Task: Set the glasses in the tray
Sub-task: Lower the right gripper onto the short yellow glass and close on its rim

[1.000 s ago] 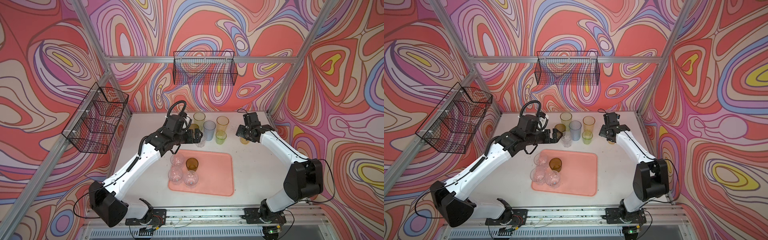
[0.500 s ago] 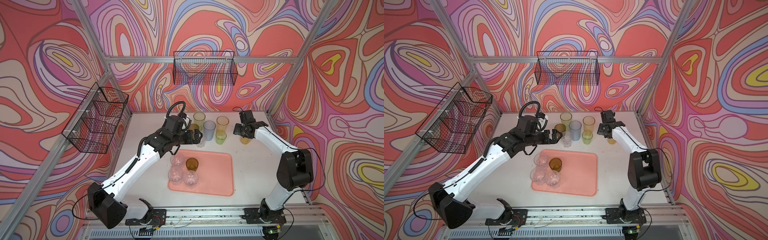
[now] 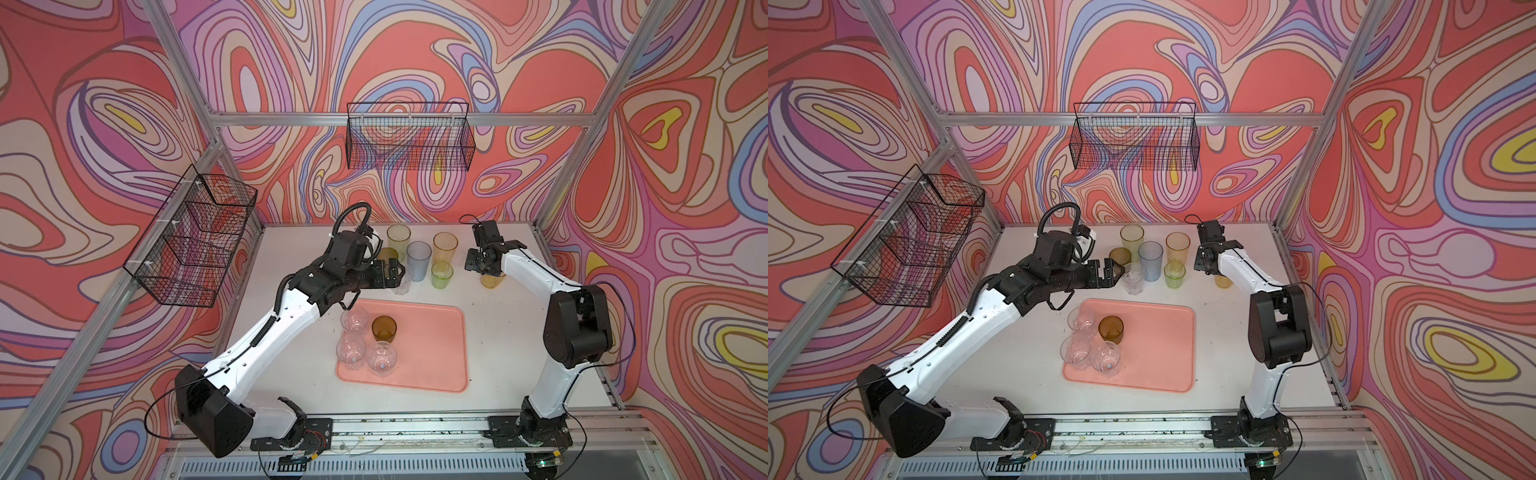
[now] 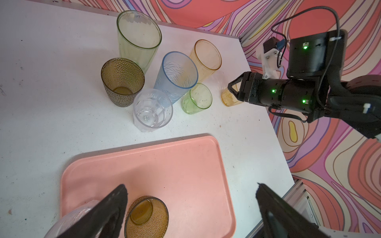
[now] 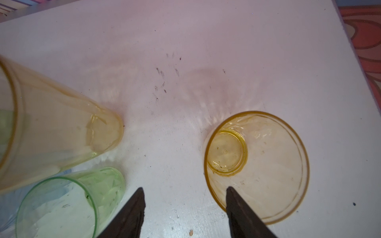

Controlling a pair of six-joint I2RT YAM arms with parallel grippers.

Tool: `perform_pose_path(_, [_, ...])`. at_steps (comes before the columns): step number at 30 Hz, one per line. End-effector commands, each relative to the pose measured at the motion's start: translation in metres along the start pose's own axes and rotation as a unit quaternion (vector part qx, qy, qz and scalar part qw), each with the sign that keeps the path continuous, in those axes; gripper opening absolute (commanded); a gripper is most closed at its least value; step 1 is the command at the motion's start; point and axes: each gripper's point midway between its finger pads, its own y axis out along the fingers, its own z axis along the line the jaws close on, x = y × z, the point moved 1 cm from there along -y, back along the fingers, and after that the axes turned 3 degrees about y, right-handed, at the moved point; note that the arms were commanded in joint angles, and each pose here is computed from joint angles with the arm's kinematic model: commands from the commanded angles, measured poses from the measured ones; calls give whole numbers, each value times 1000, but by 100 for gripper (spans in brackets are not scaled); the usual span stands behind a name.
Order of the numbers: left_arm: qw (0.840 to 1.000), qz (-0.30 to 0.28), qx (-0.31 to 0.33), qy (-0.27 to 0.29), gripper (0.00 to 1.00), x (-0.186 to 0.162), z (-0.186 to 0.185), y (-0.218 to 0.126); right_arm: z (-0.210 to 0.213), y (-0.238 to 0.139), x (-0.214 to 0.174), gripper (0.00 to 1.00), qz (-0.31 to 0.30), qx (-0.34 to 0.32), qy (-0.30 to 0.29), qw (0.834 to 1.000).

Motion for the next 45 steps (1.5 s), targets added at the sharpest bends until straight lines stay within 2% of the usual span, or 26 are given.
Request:
perform_pose_path(1, [1000,-5,-10,1,100,2,-3,0,-5,7,2,63,2,-17,-3,1000])
perform_pose_path(6, [1000,-1,-11,-2,100,0,-3,1,-7,13,-1,55,8,-22,-10,1000])
perform_pose_path(11, [1000,-2,-8,-3,100,0,-2,-1,-7,18,-5,51,15,-24,-10,1000])
perform_pose_path(18, [1000,-1,-11,-4,100,0,-2,-1,-9,19,-9,33,19,-28,-10,999])
perform_pose_path(23, [1000,0,-11,-3,100,-1,-2,-1,-11,17,-10,26,18,-30,-9,999])
perform_pose_path(28, [1000,1,-10,-4,100,-2,-2,-1,-12,17,-11,24,18,-32,-9,999])
perform_pose_path(31, [1000,0,-8,-4,100,-2,-1,-2,-13,17,-13,19,19,-33,-10,999])
perform_pose_path(42, [1000,9,-3,-13,100,-5,1,1,-13,18,-16,17,24,-31,-10,999])
perform_pose_path(45, [1000,15,-7,-14,100,-7,0,3,-13,17,-16,11,23,-30,-11,999])
